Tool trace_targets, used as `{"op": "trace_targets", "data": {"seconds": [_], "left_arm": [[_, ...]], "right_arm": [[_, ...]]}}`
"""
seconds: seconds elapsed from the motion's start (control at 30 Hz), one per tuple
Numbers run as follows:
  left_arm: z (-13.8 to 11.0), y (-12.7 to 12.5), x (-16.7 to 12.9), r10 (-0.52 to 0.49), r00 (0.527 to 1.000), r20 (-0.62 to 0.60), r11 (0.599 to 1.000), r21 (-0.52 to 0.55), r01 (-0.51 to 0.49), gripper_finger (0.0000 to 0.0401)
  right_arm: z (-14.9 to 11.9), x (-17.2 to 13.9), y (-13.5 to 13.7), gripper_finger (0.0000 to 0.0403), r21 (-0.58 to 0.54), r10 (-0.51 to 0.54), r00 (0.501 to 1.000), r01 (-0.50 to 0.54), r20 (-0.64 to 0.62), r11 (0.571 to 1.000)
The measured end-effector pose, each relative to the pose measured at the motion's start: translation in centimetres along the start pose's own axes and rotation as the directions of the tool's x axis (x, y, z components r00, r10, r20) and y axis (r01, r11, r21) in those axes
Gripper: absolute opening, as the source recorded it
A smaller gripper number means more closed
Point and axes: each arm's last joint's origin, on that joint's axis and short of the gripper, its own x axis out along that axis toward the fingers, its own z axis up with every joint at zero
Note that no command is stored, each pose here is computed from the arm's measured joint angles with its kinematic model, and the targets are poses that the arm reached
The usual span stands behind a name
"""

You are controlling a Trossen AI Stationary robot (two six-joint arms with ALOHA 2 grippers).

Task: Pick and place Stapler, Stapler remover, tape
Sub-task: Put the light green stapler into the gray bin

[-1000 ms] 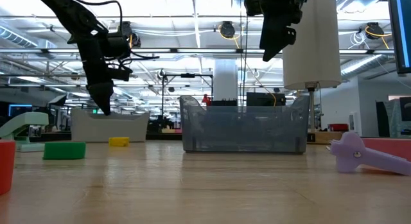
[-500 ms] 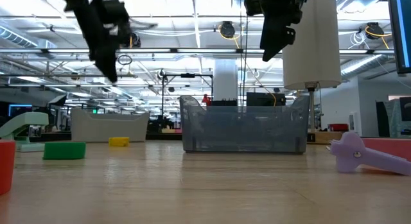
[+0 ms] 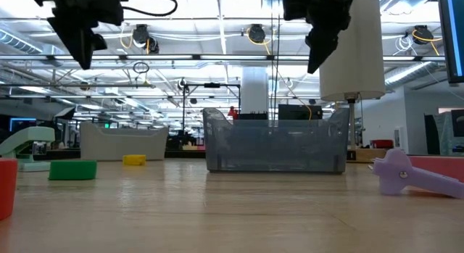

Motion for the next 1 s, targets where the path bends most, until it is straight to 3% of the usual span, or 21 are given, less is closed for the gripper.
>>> {"op": "trace_targets", "data": {"seconds": [0.17,0.33,0.47,0.83,1.0], "left_arm": [[0.4,-1.7,0.3,0.007,1.000,0.001,1.000,0.024,-0.007,0.0131],[0.4,-2.8,0.4,0.051,0.999,-0.008,0.999,0.001,-0.051,0.0131],[0.4,-3.6,0.5,0.074,0.997,-0.008,0.997,0.005,-0.074,0.0131],[0.4,-4.7,0.7,0.098,0.995,0.008,0.994,0.054,-0.098,0.0131],[0.3,-5.2,2.5,0.087,0.996,0.009,0.993,0.079,-0.087,0.0131]], "right_arm": [[-0.4,-0.5,0.0,0.0242,-0.054,-0.030,1.000,0.030,-0.001,0.998],[-1.4,-2.3,-0.6,0.0242,-0.044,-0.097,0.989,0.102,0.111,0.994],[-3.6,-3.1,-1.2,0.0242,0.000,-0.062,0.965,0.064,0.254,0.998],[-12.1,-2.1,-3.3,0.0242,0.065,0.015,0.821,-0.064,0.571,0.996],[-14.8,-1.6,-4.0,0.0242,0.058,0.039,0.739,-0.104,0.672,0.993]]}}
